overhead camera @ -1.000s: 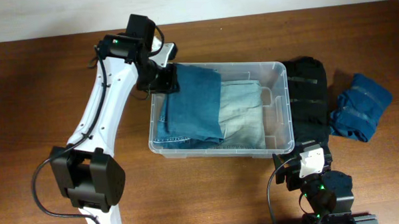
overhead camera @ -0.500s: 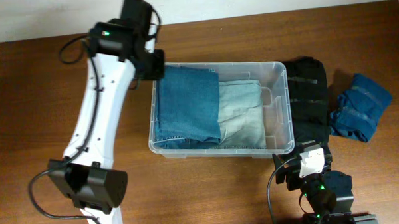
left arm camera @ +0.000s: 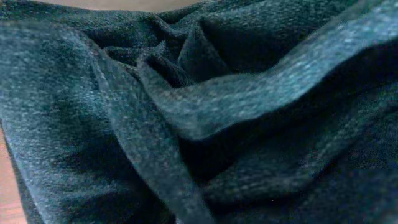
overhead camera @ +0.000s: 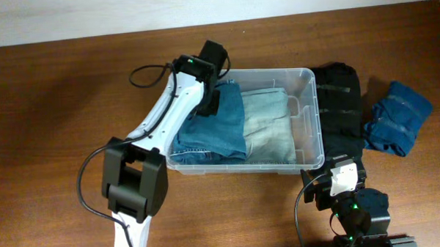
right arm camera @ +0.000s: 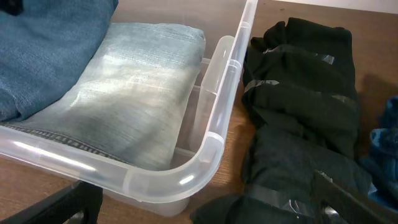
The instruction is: Pack container
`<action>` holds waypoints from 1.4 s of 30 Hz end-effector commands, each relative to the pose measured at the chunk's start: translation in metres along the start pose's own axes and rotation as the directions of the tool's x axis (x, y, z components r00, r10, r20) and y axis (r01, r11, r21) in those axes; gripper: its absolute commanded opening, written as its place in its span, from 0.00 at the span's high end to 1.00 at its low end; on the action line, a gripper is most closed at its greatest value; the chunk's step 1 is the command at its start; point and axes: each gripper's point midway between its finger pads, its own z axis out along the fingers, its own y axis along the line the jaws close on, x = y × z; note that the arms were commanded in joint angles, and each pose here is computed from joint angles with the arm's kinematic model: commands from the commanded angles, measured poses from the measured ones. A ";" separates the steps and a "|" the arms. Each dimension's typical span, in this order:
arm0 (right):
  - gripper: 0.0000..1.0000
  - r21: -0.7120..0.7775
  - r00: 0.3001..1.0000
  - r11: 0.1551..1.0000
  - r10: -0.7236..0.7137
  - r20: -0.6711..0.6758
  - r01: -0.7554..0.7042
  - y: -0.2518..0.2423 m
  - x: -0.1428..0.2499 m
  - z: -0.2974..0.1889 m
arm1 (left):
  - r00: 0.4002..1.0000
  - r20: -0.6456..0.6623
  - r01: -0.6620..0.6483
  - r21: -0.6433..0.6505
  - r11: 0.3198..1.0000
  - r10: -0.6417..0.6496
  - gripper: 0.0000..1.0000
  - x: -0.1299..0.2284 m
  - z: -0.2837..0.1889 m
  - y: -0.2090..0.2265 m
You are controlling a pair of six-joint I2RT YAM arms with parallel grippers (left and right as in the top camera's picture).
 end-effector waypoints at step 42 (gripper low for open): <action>0.02 -0.388 0.973 0.912 0.193 0.126 -0.130 0.061 -0.043 -0.015 | 0.783 0.469 0.413 0.102 0.905 -0.410 0.01 -0.009 -0.270 0.222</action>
